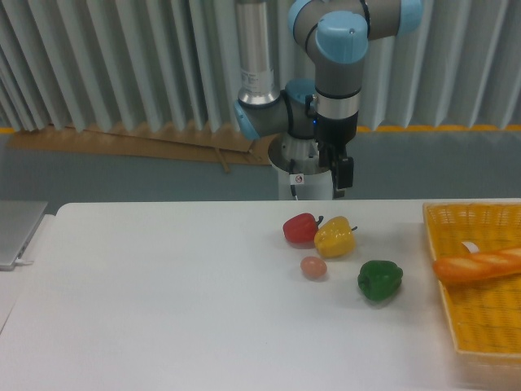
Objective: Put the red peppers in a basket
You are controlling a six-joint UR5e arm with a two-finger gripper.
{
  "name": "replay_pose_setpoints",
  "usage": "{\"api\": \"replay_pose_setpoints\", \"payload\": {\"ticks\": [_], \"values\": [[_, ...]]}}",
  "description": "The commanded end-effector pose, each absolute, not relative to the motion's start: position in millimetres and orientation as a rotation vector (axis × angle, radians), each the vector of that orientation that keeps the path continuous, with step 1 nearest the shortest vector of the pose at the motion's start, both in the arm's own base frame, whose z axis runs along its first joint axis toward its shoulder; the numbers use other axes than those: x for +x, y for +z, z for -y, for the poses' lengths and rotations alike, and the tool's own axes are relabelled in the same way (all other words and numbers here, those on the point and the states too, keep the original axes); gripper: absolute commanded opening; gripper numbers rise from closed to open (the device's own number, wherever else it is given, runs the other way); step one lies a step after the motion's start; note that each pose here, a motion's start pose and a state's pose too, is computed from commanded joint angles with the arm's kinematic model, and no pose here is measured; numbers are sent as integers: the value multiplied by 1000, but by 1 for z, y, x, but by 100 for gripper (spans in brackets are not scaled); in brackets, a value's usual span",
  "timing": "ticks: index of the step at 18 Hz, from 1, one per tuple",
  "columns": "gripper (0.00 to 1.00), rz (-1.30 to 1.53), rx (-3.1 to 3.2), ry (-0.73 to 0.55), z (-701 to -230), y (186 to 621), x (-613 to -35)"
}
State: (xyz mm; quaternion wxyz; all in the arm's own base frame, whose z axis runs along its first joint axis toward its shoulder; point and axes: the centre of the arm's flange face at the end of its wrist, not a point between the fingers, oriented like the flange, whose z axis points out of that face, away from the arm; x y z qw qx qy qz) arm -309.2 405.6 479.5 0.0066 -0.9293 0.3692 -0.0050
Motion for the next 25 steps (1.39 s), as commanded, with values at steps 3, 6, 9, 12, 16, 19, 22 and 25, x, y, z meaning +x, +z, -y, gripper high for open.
{"api": "replay_pose_setpoints", "payload": {"ticks": [3, 6, 9, 12, 16, 19, 22, 25], "values": [[100, -1151, -2904, 19, -413, 471, -321], [100, -1147, -2900, 47, -418, 468, -330], [100, -1151, -2902, 54, -418, 468, -330], [100, -1159, -2946, 82, -412, 470, -335], [100, -1176, -3007, 94, -408, 468, -337], [100, -1151, -3005, 92, -408, 468, -336], [100, -1172, -3006, 106, -407, 469, -338], [100, -1149, -3013, 90, -407, 465, -337]]}}
